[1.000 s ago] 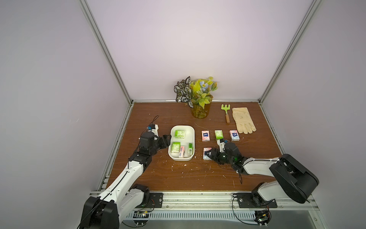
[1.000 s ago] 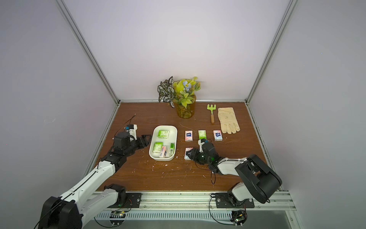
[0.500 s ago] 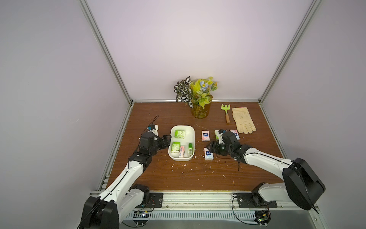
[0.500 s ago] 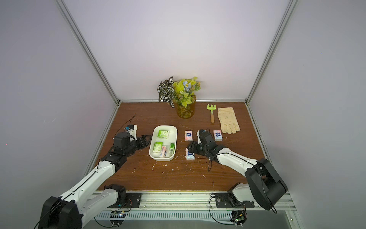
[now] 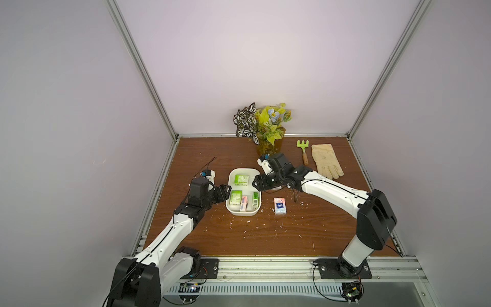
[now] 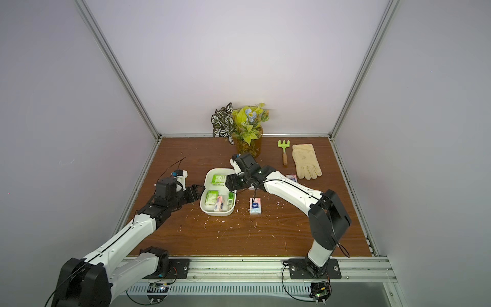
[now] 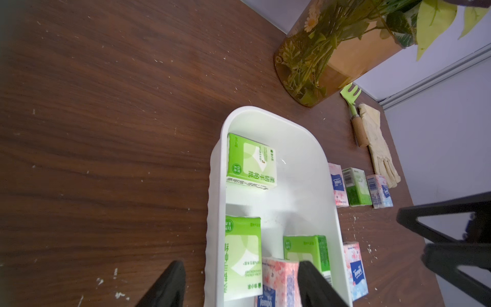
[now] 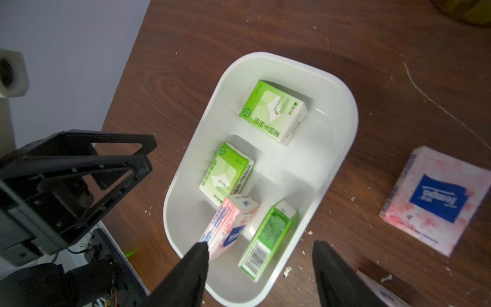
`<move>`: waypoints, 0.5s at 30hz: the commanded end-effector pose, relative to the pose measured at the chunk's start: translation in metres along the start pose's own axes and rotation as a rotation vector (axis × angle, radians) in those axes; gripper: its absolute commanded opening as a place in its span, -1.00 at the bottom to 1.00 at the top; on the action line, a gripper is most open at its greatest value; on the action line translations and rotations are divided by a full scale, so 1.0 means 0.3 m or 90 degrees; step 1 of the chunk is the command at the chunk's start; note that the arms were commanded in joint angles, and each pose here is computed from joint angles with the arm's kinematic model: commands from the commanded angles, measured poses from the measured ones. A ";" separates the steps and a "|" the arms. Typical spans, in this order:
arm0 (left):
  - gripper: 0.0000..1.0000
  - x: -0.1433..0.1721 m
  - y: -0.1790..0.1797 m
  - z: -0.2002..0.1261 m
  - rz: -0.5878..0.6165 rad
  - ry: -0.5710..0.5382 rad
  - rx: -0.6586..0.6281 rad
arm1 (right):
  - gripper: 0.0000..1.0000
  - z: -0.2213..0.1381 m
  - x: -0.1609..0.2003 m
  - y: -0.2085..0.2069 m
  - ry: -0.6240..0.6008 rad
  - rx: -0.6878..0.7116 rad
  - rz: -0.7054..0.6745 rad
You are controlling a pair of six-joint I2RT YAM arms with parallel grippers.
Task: Take the pocket tissues out of the storage box
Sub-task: Place the pocket tissues at the center of the board, then pick up the pocket tissues from the storage box.
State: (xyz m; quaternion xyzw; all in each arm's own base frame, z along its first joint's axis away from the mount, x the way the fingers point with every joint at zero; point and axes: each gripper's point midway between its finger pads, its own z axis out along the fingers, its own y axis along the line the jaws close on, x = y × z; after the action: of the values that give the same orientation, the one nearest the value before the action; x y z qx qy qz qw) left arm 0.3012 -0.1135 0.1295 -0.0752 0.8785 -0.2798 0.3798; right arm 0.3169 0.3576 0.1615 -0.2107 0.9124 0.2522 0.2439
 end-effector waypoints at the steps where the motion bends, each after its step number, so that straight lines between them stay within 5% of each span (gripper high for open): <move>1: 0.20 0.033 0.016 0.002 -0.016 0.023 0.003 | 0.54 0.008 -0.019 0.004 0.037 0.028 -0.109; 15: 0.02 0.110 0.046 0.037 -0.036 0.078 0.000 | 0.62 0.240 -0.156 0.022 0.096 0.060 -0.331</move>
State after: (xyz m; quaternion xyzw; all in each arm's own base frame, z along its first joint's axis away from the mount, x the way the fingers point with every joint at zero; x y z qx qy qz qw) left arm 0.2907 -0.1197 0.1036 -0.0821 0.8919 -0.2939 0.3338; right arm 0.3763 0.4151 0.1352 -0.3917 0.8730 0.1523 0.2475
